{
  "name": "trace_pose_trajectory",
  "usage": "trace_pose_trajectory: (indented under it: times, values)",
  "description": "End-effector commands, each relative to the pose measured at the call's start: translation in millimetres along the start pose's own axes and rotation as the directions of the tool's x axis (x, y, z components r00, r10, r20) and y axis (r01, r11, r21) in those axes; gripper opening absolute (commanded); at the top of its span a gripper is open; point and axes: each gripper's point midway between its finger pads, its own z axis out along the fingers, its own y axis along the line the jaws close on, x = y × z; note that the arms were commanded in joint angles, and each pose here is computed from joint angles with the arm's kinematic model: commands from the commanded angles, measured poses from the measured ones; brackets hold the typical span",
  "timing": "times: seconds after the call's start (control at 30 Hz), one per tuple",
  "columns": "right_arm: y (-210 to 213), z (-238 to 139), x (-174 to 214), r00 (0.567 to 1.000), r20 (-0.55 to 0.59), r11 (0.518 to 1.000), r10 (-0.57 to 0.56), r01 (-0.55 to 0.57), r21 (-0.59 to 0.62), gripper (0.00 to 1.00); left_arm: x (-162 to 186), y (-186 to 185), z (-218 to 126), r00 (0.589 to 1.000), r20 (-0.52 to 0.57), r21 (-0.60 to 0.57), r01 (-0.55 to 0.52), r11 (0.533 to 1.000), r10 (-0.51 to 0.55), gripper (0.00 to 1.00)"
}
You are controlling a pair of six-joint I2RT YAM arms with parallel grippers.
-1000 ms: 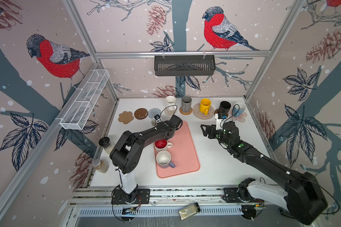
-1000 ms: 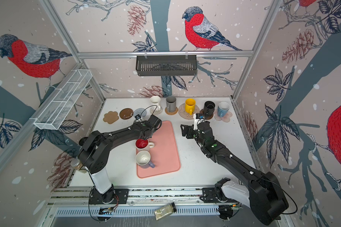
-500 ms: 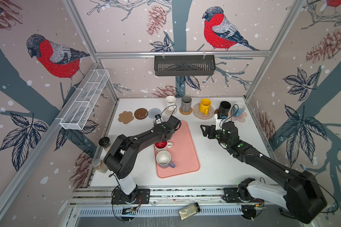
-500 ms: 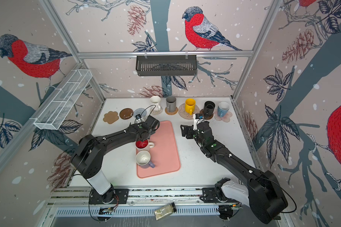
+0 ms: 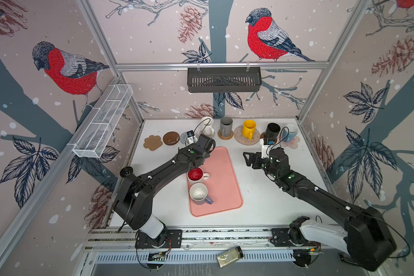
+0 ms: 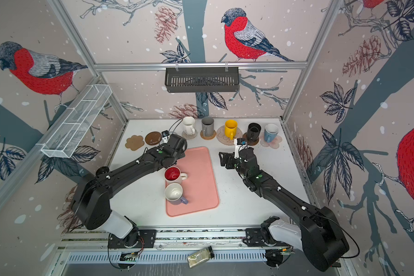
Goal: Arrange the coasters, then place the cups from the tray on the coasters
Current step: 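Carry the light blue mug with the left gripper to the blue knitted coaster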
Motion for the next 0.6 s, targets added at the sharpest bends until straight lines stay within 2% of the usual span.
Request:
trace_pose_trajectory:
  times: [0.0,0.1,0.27,0.37,0.57]
  values:
    - [2,-2,-9,0.999,0.034,1.000,-0.005,0.005,0.000,0.85,-28,-3,-13,0.998,0.051,0.066,-0.047,0.997,0.043,0.00]
    - [6,-4,-10,0.999,0.038,1.000,-0.012,0.013,-0.020,0.86,-50,-1,-20,0.993,0.099,0.094,-0.081,0.992,0.071,0.00]
    - [13,-11,-16,0.998,0.057,0.999,-0.018,0.020,-0.037,0.95,-71,8,-8,0.992,0.069,0.127,-0.110,0.986,0.102,0.00]
    - [17,-17,-20,0.997,0.076,0.999,-0.023,0.027,-0.046,0.99,-85,13,-3,0.988,0.092,0.123,-0.133,0.983,0.122,0.00]
    - [25,-21,-21,0.997,0.078,0.996,-0.023,0.029,-0.082,0.99,-102,19,18,0.988,0.095,0.134,-0.135,0.982,0.123,0.00]
